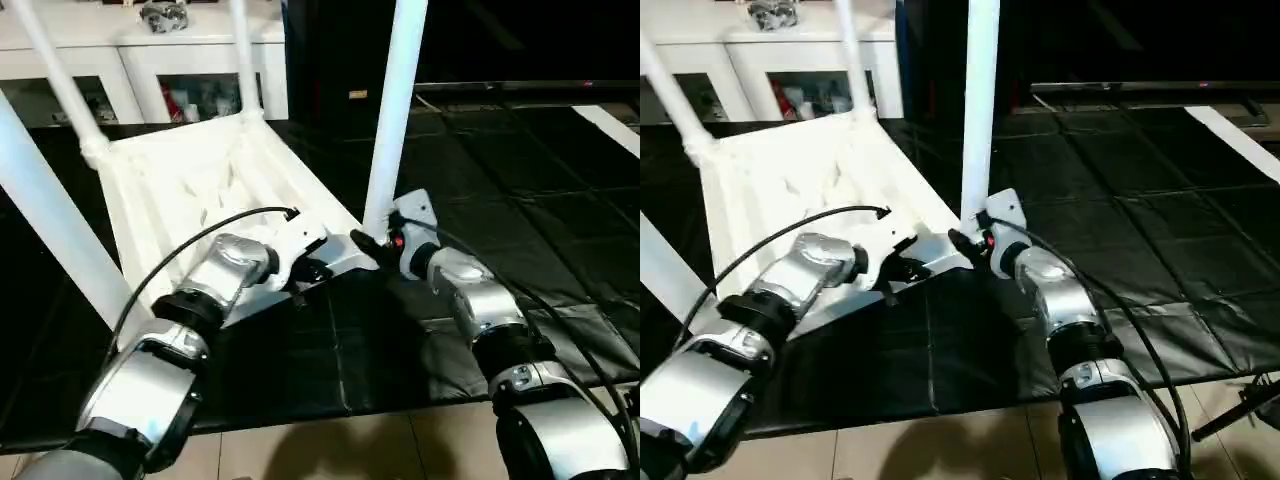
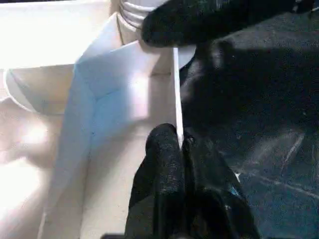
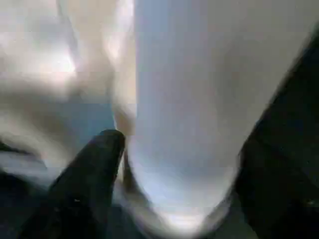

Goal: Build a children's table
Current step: Rotate leg to tighten

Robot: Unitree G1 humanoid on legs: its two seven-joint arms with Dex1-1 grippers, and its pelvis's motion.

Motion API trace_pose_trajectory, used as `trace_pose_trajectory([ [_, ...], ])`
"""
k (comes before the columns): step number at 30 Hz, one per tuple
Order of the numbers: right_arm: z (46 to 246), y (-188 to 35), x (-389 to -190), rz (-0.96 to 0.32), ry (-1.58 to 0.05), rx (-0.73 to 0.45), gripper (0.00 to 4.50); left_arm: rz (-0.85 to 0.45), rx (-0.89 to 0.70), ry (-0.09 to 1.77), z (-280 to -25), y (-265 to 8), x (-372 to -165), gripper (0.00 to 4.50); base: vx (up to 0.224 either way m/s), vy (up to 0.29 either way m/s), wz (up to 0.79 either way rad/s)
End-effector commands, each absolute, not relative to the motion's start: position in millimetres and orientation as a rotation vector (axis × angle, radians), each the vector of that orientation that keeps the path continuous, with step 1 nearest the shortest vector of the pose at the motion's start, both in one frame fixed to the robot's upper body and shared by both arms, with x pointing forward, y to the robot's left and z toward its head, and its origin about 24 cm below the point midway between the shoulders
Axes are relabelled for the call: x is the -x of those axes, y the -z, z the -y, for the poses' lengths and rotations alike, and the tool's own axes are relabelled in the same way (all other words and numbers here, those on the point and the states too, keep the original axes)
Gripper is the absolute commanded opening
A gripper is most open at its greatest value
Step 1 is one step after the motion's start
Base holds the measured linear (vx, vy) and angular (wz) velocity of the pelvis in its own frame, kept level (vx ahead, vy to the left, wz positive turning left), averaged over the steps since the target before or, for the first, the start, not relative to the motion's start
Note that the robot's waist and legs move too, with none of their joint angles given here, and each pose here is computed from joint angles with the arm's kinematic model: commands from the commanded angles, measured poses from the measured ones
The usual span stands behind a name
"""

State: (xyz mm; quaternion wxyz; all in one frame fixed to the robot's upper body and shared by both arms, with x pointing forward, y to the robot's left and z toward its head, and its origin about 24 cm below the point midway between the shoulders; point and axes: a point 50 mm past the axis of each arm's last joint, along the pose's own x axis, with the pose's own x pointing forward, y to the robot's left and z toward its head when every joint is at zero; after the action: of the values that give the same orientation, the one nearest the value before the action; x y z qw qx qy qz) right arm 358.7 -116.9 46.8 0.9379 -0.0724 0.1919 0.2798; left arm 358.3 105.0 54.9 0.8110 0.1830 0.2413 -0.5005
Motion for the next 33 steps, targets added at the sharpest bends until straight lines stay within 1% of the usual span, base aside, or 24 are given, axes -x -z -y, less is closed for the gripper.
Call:
trace_pose_trajectory([
  [1,121.0,-32.7,-351.1,-0.473,-0.579,0.168,3.98,-0.448,-0.42,1.11,-101.6,-66.1,-360.4,0.0,0.0,0.0,0.0],
  [2,122.2,-39.1,-347.2,-0.38,-0.667,0.136,3.98,-0.428,-0.44,1.155,-106.4,-65.6,-357.2,0.0,0.0,0.0,0.0],
  [4,127.5,-42.7,-343.4,-0.317,-0.721,0.141,4.09,-0.408,-0.458,1.235,-110.0,-64.0,-351.0,0.0,0.0,0.0,0.0],
  [5,129.2,-43.7,-342.2,-0.303,-0.738,0.137,4.32,-0.403,-0.463,1.262,-110.9,-63.4,-348.8,0.0,0.0,0.0,0.0],
  [6,136.7,-47.4,-340.9,-0.268,-0.747,0.121,4.38,-0.416,-0.471,1.331,-114.3,-60.8,-342.5,0.0,0.0,0.0,0.0],
  [8,144.0,-50.3,-340.1,-0.262,-0.744,0.121,4.41,-0.433,-0.491,1.368,-117.8,-58.0,-338.5,0.0,0.0,0.0,0.0],
  [11,152.5,-53.9,-336.2,-0.271,-0.822,0.101,4.45,-0.443,-0.514,1.411,-122.2,-55.9,-334.2,0.0,0.0,0.0,0.0],
  [13,158.9,-58.3,-333.2,-0.245,-0.896,0.097,4.45,-0.451,-0.529,1.456,-126.8,-56.1,-330.9,0.0,0.0,0.0,0.0],
  [16,161.4,-60.4,-332.3,-0.242,-0.927,0.09,4.45,-0.461,-0.539,1.472,-129.3,-55.7,-329.6,0.0,0.0,0.0,0.0],
  [18,164.2,-63.2,-327.4,-0.252,-1.031,0.104,4.45,-0.475,-0.561,1.525,-133.4,-55.9,-325.9,0.0,0.0,0.0,0.0],
  [19,164.4,-63.4,-326.6,-0.256,-1.046,0.106,4.45,-0.476,-0.564,1.532,-133.7,-56.0,-325.5,0.0,0.0,0.0,0.0],
  [20,165.6,-64.7,-322.5,-0.275,-1.124,0.118,4.45,-0.483,-0.581,1.566,-135.7,-56.4,-323.2,0.0,0.0,0.0,0.0],
  [22,165.5,-65.5,-319.9,-0.289,-1.177,0.129,4.45,-0.489,-0.595,1.579,-136.4,-56.2,-322.2,0.0,0.0,0.0,0.0],
  [23,164.6,-66.7,-317.6,-0.298,-1.235,0.131,4.45,-0.491,-0.606,1.584,-137.2,-55.8,-321.8,0.0,0.0,0.0,0.0],
  [27,161.7,-71.6,-318.2,-0.269,-1.281,0.133,4.45,-0.491,-0.612,1.585,-137.5,-55.5,-321.9,0.0,0.0,0.0,0.0],
  [29,161.3,-71.7,-318.9,-0.278,-1.296,0.126,4.45,-0.489,-0.609,1.59,-137.2,-55.5,-321.5,0.0,0.0,0.0,0.0],
  [30,161.2,-72.1,-320.2,-0.282,-1.304,0.115,4.28,-0.49,-0.608,1.605,-137.1,-55.4,-320.3,0.0,0.0,0.0,0.0],
  [31,161.2,-72.1,-320.2,-0.282,-1.304,0.115,4.28,-0.49,-0.608,1.605,-137.1,-55.4,-320.3,0.0,0.0,0.0,0.0],
  [33,161.3,-72.7,-320.4,-0.289,-1.321,0.1,4.1,-0.491,-0.608,1.614,-137.4,-55.4,-319.3,0.0,0.0,0.0,0.0],
])
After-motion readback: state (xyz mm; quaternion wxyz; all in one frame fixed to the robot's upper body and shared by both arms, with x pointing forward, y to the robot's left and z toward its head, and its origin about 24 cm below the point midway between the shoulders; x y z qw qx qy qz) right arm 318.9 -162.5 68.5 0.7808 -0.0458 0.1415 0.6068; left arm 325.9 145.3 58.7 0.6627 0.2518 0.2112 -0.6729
